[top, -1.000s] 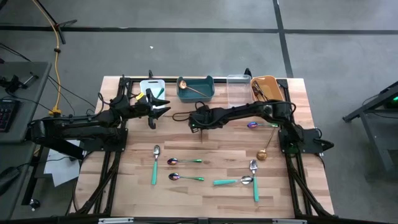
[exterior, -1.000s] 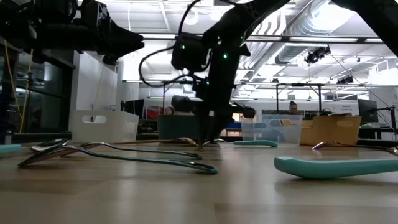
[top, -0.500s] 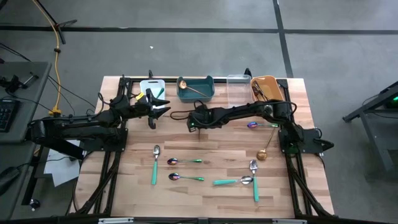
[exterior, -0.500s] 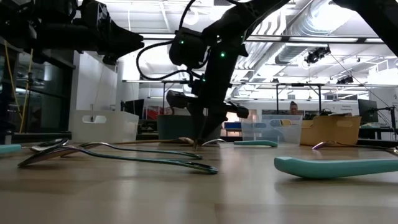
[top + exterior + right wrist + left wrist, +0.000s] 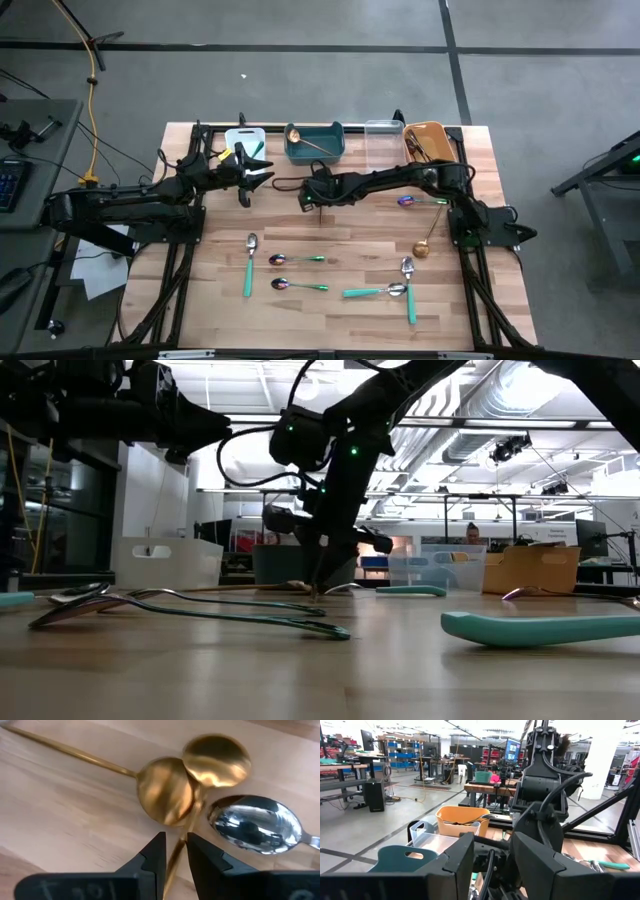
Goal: Sort silverware by color (type)
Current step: Put the gold spoon into the blue bin
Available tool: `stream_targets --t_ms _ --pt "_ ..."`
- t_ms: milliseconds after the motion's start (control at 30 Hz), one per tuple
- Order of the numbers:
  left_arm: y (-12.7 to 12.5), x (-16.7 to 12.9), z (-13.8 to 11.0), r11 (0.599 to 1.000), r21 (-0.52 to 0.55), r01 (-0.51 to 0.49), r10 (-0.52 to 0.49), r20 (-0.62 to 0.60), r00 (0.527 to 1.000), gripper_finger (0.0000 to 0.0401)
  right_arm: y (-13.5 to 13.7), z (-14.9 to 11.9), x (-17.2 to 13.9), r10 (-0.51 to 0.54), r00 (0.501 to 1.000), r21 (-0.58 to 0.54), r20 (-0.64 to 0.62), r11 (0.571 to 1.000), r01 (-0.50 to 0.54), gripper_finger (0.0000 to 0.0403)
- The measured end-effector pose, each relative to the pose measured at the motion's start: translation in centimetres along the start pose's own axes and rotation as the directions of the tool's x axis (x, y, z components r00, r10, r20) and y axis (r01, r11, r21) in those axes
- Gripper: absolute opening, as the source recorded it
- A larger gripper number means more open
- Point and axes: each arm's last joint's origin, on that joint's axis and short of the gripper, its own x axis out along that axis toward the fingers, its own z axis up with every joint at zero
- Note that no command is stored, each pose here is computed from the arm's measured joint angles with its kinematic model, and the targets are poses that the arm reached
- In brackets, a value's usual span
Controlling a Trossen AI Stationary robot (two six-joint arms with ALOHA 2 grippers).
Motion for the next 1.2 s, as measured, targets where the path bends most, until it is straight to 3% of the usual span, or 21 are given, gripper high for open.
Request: stream_targets --t_ms 733,833,967,1200 --pt "0.0 0.0 0.0 1.0 -0.001 0.0 0.0 -0.003 1.0 0.0133 -0.5 -0.6 1.4 -0.048 0.998 -0.071 -0.038 0.996 0.045 0.0072" --pt "0.0 0.0 0.0 1.0 -0.001 0.0 0.0 -0.003 1.0 0.0133 -0.5 -0.7 1.4 -0.053 0.998 -0.101 -0.043 0.994 0.049 0.0061" --pt "0.0 0.0 0.0 1.0 -0.001 -0.001 0.001 -0.003 1.0 0.0133 -0.5 -0.7 1.2 -0.063 0.997 -0.161 -0.035 0.985 0.056 0.0017" --pt "0.0 0.0 0.0 1.0 -0.001 0.0 0.0 -0.004 1.0 0.0133 -1.3 -1.1 -1.0 -0.16 0.986 -0.316 -0.037 0.938 0.14 0.0017"
